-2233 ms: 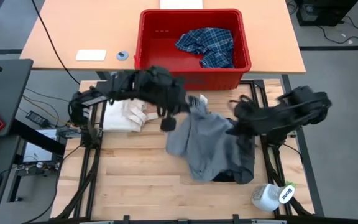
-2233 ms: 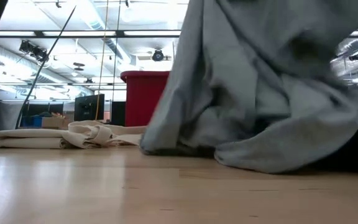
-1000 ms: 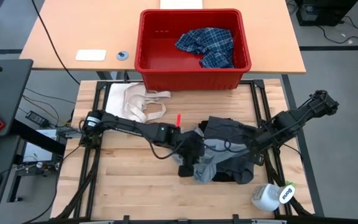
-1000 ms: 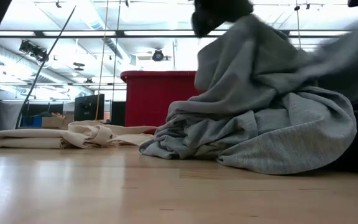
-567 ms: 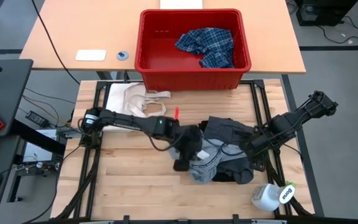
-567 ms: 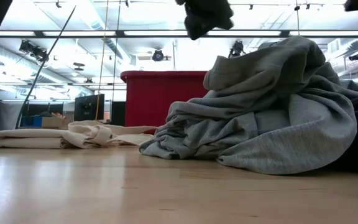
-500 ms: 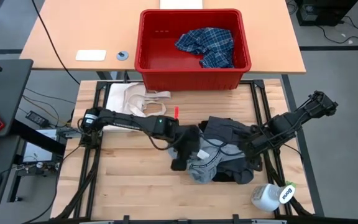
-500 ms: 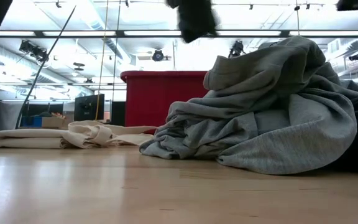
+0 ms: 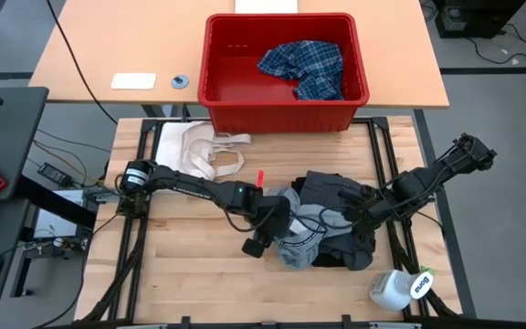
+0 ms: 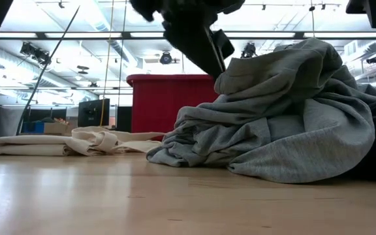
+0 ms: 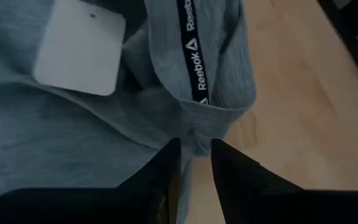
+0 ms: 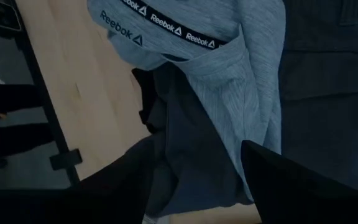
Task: Fold Laundry from Bin
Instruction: Fold the gray shirt
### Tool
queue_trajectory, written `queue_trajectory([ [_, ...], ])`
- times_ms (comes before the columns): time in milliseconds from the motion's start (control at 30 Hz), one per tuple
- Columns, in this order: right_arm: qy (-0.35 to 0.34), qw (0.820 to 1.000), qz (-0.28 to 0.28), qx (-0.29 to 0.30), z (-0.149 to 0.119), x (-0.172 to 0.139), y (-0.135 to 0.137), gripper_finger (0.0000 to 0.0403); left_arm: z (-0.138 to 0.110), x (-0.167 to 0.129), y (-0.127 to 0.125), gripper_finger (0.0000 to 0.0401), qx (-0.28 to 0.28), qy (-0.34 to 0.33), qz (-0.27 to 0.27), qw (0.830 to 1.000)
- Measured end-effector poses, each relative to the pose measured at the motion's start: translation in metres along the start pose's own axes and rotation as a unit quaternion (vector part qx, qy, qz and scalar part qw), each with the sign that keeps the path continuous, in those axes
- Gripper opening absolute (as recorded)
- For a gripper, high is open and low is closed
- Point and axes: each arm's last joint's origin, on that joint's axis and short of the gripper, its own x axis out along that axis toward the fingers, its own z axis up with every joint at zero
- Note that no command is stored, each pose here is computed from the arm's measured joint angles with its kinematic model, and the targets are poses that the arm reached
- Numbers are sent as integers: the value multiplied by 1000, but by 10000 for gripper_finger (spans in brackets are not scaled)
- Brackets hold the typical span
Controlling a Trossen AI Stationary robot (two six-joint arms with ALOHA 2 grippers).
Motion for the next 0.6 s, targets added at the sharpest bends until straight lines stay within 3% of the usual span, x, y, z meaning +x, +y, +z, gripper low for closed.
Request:
queue_trajectory([
  [267, -18, 1000, 14, 4, 3, 0, 3, 240, 2, 5, -23, 94, 89, 23, 15, 996],
  [433, -28, 999, 17, 6, 5, 0, 4, 240, -1, 14, -20, 94, 89, 49, 68, 992],
  [600, -35, 999, 16, 15, 6, 0, 4, 240, -1, 14, -18, 94, 88, 52, 78, 992],
])
